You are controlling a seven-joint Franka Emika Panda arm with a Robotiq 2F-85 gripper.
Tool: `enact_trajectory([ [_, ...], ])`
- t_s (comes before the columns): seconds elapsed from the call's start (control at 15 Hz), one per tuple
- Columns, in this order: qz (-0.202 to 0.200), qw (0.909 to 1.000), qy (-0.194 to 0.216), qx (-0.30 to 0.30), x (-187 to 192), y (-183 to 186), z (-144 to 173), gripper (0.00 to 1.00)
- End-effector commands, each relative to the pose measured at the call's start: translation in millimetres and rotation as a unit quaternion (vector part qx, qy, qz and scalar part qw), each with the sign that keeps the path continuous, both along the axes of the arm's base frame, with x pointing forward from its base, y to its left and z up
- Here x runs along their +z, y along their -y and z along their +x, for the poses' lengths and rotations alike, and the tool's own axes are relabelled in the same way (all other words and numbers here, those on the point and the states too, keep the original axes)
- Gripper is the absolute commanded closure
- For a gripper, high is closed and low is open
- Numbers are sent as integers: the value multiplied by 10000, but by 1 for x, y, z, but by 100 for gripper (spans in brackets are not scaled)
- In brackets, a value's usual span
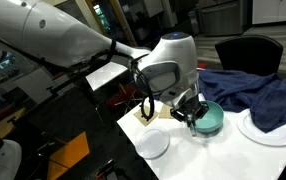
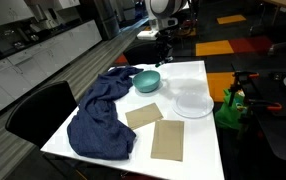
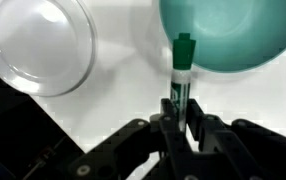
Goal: Remove the marker from the bowl and place it on the table
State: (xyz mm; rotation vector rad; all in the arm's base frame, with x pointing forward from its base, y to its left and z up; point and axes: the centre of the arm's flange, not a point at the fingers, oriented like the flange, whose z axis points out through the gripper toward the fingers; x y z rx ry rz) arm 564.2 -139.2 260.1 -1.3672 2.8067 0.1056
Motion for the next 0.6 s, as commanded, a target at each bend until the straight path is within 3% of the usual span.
enact_trajectory([
  [0.0, -1, 10000, 6, 0, 0, 0, 0, 80],
  [0.07, -2, 10000, 8, 0, 1, 0, 1, 95],
  [0.33, -187, 9907, 93, -1343, -1, 19, 11, 95],
  [0.53, -339, 9765, 93, -2127, -5, 32, 7, 95],
])
